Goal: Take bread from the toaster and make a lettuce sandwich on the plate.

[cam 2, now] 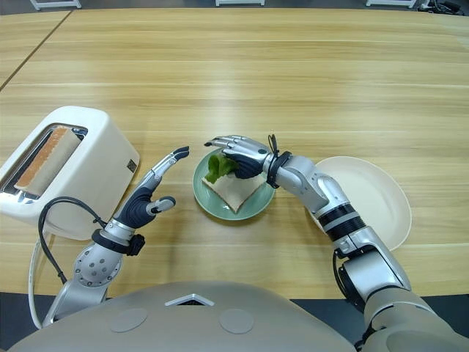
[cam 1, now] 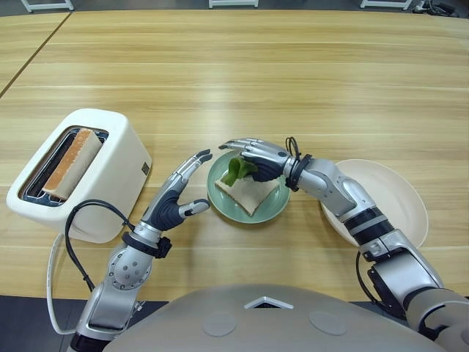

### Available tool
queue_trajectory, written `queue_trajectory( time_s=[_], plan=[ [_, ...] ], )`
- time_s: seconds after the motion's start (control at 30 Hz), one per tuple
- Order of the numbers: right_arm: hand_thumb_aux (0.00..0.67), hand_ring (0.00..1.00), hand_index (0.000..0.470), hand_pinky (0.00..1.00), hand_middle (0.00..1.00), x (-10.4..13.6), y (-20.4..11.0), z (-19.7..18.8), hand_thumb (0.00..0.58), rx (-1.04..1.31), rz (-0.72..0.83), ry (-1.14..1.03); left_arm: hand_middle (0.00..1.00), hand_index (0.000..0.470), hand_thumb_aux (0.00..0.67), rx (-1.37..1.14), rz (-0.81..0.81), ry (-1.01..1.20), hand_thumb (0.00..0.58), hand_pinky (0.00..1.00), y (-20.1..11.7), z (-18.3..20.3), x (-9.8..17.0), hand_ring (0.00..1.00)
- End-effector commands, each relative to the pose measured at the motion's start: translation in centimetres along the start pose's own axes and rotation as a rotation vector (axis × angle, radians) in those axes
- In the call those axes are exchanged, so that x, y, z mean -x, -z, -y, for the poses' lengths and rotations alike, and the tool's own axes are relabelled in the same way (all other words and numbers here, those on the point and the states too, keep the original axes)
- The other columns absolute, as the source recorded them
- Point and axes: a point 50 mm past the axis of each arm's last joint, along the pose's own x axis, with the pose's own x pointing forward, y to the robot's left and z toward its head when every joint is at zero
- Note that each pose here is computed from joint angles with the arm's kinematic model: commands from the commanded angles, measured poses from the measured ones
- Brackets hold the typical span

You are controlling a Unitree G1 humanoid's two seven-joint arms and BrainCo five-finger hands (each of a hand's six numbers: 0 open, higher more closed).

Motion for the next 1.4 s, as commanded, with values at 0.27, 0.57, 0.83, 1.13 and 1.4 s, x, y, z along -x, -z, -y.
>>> queue_trajectory(
  time_s=[0.27,0.57,0.83,1.13,1.4],
  plan=[
    [0.657,0.0,0.461,0.0,0.0,3.5,-0.9,1.2,0.58,0.197,-0.003,-0.139,0.0,0.0,0.0,0.008,-0.012,0.008,0.0,0.0,0.2,0.0,0.3,0.0],
    [0.0,0.0,0.0,0.0,0.0,3.1,-1.2,-1.0,0.0,0.178,0.019,-0.19,0.0,0.0,0.0,0.006,-0.017,0.022,0.0,0.0,0.4,0.0,0.4,0.0],
    [0.0,0.0,0.0,0.0,0.0,5.3,-0.9,3.2,0.0,0.193,-0.017,-0.077,0.0,0.0,0.0,0.011,-0.022,0.031,0.0,0.0,0.3,0.2,0.5,0.0],
    [0.0,0.0,0.0,0.0,0.0,5.5,1.1,1.2,0.0,0.234,-0.067,-0.191,0.0,0.0,0.0,0.017,-0.015,0.051,0.0,0.0,0.2,0.4,0.5,0.0],
    [0.326,0.0,0.229,0.0,0.0,5.6,-0.3,-0.3,0.427,0.205,0.034,-0.256,0.0,0.0,0.0,0.024,-0.016,0.064,0.0,0.0,0.1,0.5,0.6,0.0]
  ],
)
